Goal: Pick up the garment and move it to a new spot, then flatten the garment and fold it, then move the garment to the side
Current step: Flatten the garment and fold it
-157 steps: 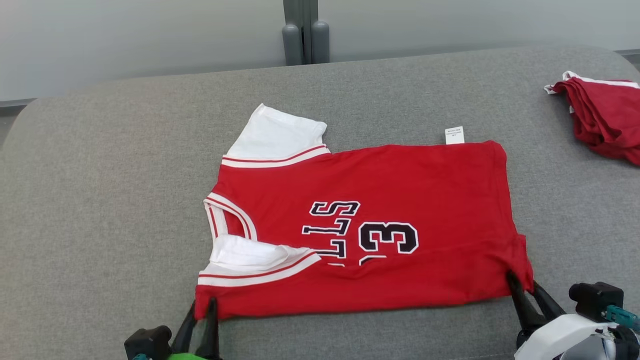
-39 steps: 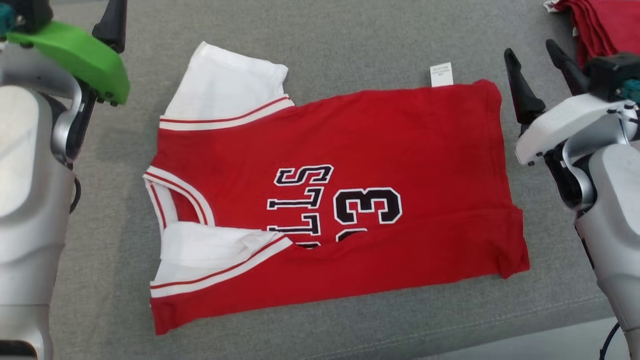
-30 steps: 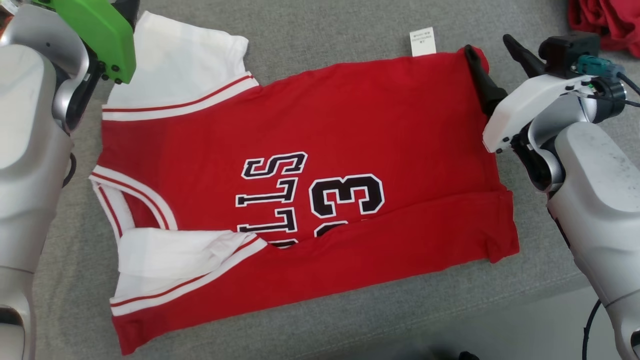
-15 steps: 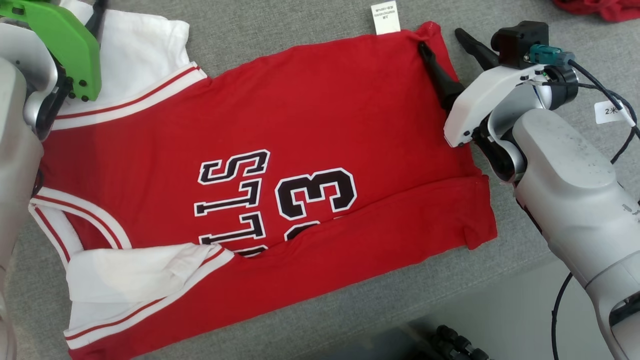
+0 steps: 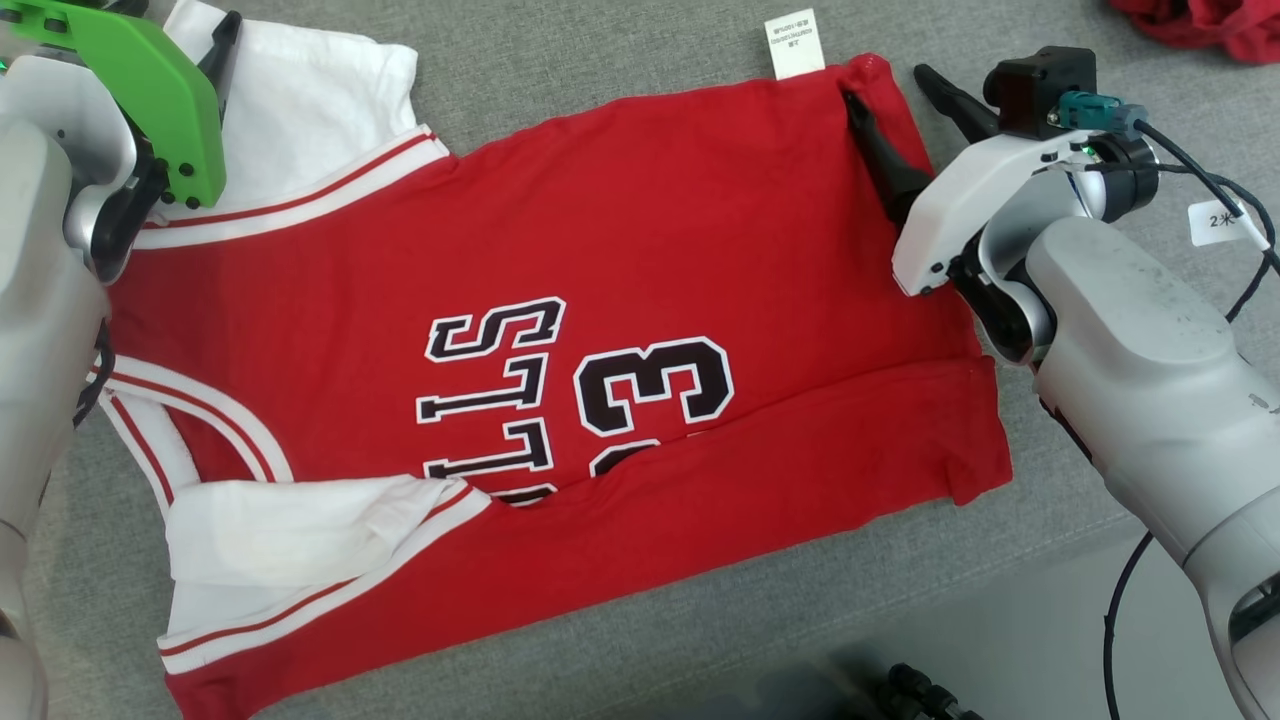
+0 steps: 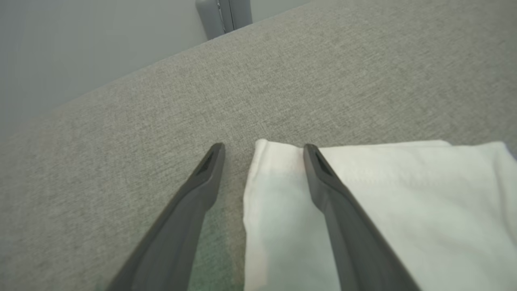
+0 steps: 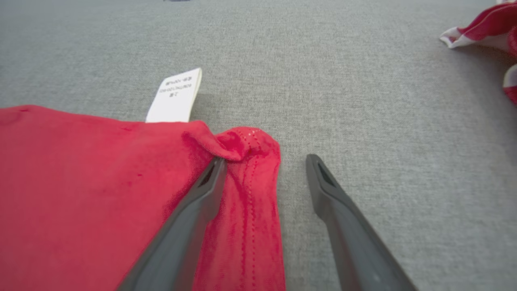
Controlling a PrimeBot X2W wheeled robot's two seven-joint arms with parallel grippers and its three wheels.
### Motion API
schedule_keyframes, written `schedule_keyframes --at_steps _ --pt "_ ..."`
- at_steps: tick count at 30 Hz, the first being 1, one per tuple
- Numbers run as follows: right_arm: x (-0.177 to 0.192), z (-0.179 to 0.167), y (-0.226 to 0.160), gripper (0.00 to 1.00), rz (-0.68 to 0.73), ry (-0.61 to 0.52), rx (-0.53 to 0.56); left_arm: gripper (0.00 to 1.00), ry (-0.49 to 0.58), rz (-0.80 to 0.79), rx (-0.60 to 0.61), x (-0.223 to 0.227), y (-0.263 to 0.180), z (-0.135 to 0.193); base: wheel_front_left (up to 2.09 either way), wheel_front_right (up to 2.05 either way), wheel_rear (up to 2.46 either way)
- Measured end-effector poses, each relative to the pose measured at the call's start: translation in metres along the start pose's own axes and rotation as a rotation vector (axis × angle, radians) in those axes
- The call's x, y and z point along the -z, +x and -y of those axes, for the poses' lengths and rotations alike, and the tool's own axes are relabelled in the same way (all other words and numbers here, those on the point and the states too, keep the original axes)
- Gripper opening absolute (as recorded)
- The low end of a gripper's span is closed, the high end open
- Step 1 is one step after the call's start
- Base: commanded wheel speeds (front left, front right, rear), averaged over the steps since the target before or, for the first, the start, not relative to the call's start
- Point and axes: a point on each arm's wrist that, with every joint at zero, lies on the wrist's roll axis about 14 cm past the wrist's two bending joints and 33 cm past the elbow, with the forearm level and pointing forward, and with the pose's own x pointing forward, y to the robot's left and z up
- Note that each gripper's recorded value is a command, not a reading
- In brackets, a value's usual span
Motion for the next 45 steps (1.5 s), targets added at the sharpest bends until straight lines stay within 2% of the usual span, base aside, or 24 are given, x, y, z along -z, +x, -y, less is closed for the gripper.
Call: schedule_keyframes --at_steps 1,2,3,4,6,7,16,22,28,34,45 --pt "0.001 -0.001 0.001 1.00 -0.003 0.000 -0.003 1.00 -0.008 -0.010 0.003 0.003 0.001 0.001 0.00 0.00 0.00" --pt "0.001 -0.001 0.002 0.95 -0.006 0.000 -0.005 0.86 -0.019 -0.014 0.006 0.005 0.003 0.002 0.00 0.00 0.00" --pt "0.001 -0.001 0.003 0.53 -0.008 0.003 -0.006 0.36 -0.034 -0.014 0.012 0.006 0.004 0.004 0.00 0.00 0.00" --pt "0.002 -0.001 0.003 0.36 -0.011 0.006 -0.007 0.00 -0.045 -0.014 0.015 0.006 0.005 0.005 0.00 0.00 0.00" --pt "0.002 -0.001 0.003 0.09 -0.014 0.005 -0.009 0.00 -0.046 -0.010 0.019 0.006 0.005 0.006 0.00 0.00 0.00" --pt "0.001 -0.001 0.003 0.00 -0.013 0.002 -0.010 0.00 -0.054 -0.007 0.023 0.005 0.005 0.008 0.00 0.00 0.00" --pt "-0.023 0.007 -0.003 0.00 0.076 -0.003 0.006 0.00 -0.090 0.179 0.016 -0.035 -0.015 0.009 0.00 0.00 0.00" --pt "-0.030 0.007 -0.018 0.00 0.122 -0.001 0.007 0.00 -0.108 0.321 0.045 -0.059 -0.045 0.021 0.00 0.00 0.00" --pt "-0.058 0.001 -0.032 0.00 0.227 0.010 -0.015 0.00 -0.128 0.471 0.078 -0.077 -0.080 0.032 0.00 0.00 0.00" --pt "-0.050 -0.005 -0.054 0.00 0.266 0.024 -0.017 0.00 -0.180 0.532 0.082 -0.061 -0.115 0.046 0.00 0.00 0.00" --pt "-0.024 -0.016 -0.090 0.00 0.300 0.097 0.010 0.00 -0.334 0.497 -0.008 0.013 -0.183 0.070 0.00 0.00 0.00"
